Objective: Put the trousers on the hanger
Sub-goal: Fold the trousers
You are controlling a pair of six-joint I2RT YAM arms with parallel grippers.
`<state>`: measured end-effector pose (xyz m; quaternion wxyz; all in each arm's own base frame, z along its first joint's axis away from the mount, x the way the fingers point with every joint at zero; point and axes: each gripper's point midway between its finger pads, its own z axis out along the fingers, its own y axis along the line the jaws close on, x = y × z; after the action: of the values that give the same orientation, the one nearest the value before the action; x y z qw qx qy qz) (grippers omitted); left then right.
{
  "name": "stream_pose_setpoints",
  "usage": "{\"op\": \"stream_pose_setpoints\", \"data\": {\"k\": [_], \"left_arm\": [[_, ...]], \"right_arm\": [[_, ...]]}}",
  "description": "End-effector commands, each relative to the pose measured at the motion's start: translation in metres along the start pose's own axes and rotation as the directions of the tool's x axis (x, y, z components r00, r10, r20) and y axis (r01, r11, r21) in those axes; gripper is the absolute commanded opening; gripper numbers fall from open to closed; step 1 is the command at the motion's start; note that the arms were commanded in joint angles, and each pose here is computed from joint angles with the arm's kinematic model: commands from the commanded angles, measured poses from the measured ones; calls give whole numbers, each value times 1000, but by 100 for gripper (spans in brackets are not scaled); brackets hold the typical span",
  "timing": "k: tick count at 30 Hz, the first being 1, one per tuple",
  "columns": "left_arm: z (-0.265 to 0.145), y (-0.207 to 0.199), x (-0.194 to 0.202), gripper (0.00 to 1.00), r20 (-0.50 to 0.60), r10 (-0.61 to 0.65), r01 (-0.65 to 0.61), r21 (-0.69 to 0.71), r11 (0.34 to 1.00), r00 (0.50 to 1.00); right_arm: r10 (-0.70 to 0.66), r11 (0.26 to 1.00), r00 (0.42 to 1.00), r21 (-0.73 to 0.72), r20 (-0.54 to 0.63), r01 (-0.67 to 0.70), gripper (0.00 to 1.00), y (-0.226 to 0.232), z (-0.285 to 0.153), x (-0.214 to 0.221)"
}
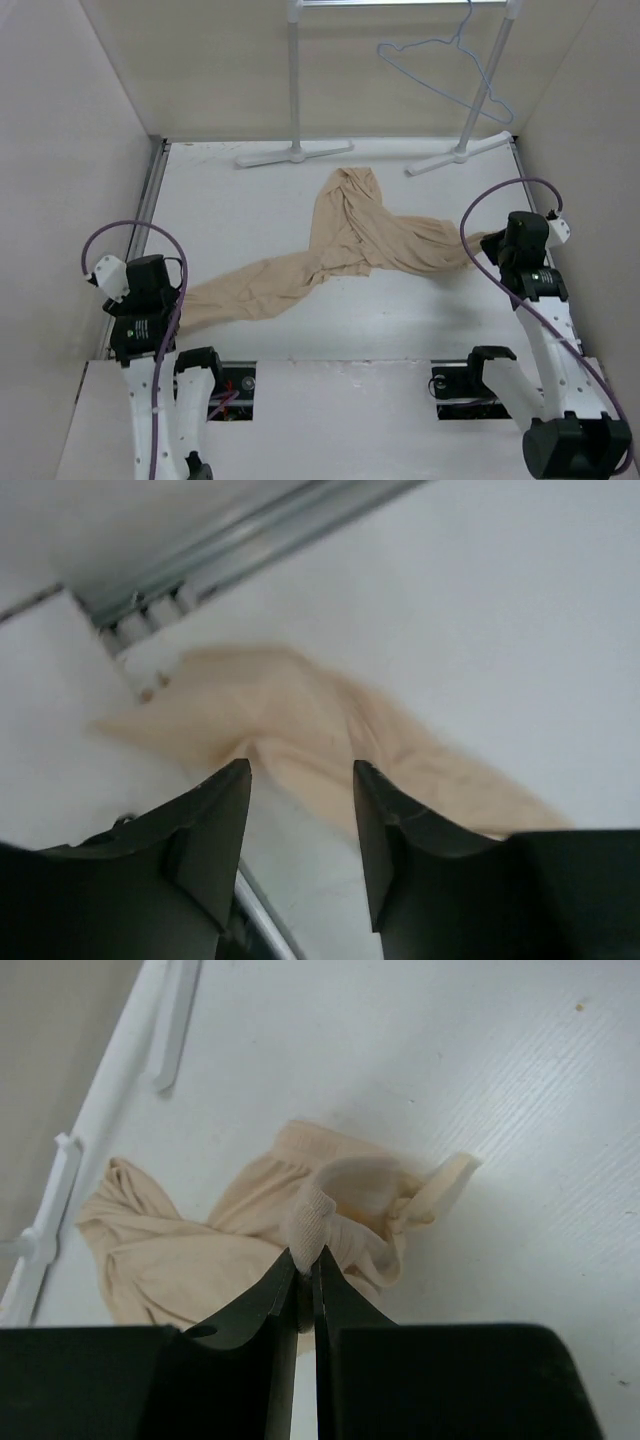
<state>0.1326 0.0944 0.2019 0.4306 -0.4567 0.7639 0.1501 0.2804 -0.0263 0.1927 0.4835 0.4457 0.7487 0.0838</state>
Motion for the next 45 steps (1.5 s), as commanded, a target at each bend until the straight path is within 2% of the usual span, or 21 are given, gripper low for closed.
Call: {"op": "stream_pose_setpoints", "data": {"k": [1,3,5,9,12,15,18,19,21,23,24,25,27,28,30,31,34,36,39,42,45], "left_arm": [[-2,4,-10,52,2,10,-10,-46,999,1000],[-2,-12,-40,64,64,4,-2,-42,999,998],[1,-35,-59,69,86,-6,6,-3,1000,996],[14,-108,-30,68,-28,55,-49,184,982,998],[11,-165,-2,66,-37,149,-132,291,948,988],[-5,-235,34,69,-14,308,-272,431,860,951],[-22,-308,91,69,-19,494,-394,576,716,869],[-23,-327,111,68,-27,538,-411,613,675,842],[-17,-357,143,65,-61,593,-415,657,629,803],[-5,-376,171,61,-102,646,-422,678,602,757],[1,-383,184,61,-116,670,-430,684,589,734],[8,-389,193,60,-120,687,-441,686,579,716],[19,-397,203,61,-114,709,-460,686,563,696],[25,-400,208,61,-125,713,-459,686,565,690],[33,-404,218,61,-174,704,-420,696,583,689],[36,-406,224,60,-202,700,-399,700,593,685],[39,-411,241,52,-253,695,-359,710,606,673],[40,-415,246,38,-267,682,-338,712,615,681],[38,-427,242,21,-249,650,-311,721,619,718],[30,-443,237,18,-239,615,-265,744,614,751],[27,-446,247,16,-251,626,-261,749,608,738]], "right_arm": [[53,998,997,-34,62,-51,5,21,3,-27],[57,998,998,-4,37,-56,7,19,8,-27],[60,998,998,8,37,-60,11,18,10,-30],[70,995,995,61,76,-74,25,9,23,-43],[89,990,993,100,77,-97,48,3,42,-55],[85,992,992,86,97,-93,69,8,33,-64],[13,998,995,63,94,-19,78,15,16,-46],[-20,998,997,59,80,15,78,15,11,-34],[-77,996,997,46,27,76,63,10,5,-3],[-107,993,993,50,-41,109,24,-2,2,24],[-115,991,991,65,-73,120,12,-10,0,35],[-119,989,988,79,-101,127,10,-18,0,44],[-119,986,981,95,-155,135,15,-31,1,58],[-112,985,978,108,-175,132,23,-38,4,64],[-89,982,976,144,-200,119,51,-52,9,74],[-80,980,976,162,-202,113,58,-58,12,76],[-63,977,975,186,-213,104,60,-65,24,79],[-57,981,967,166,-248,100,55,-62,30,86],[-41,983,957,161,-289,91,55,-64,40,101],[-45,981,950,166,-309,100,55,-63,63,108],[-47,979,945,171,-325,108,50,-58,88,110]]}}
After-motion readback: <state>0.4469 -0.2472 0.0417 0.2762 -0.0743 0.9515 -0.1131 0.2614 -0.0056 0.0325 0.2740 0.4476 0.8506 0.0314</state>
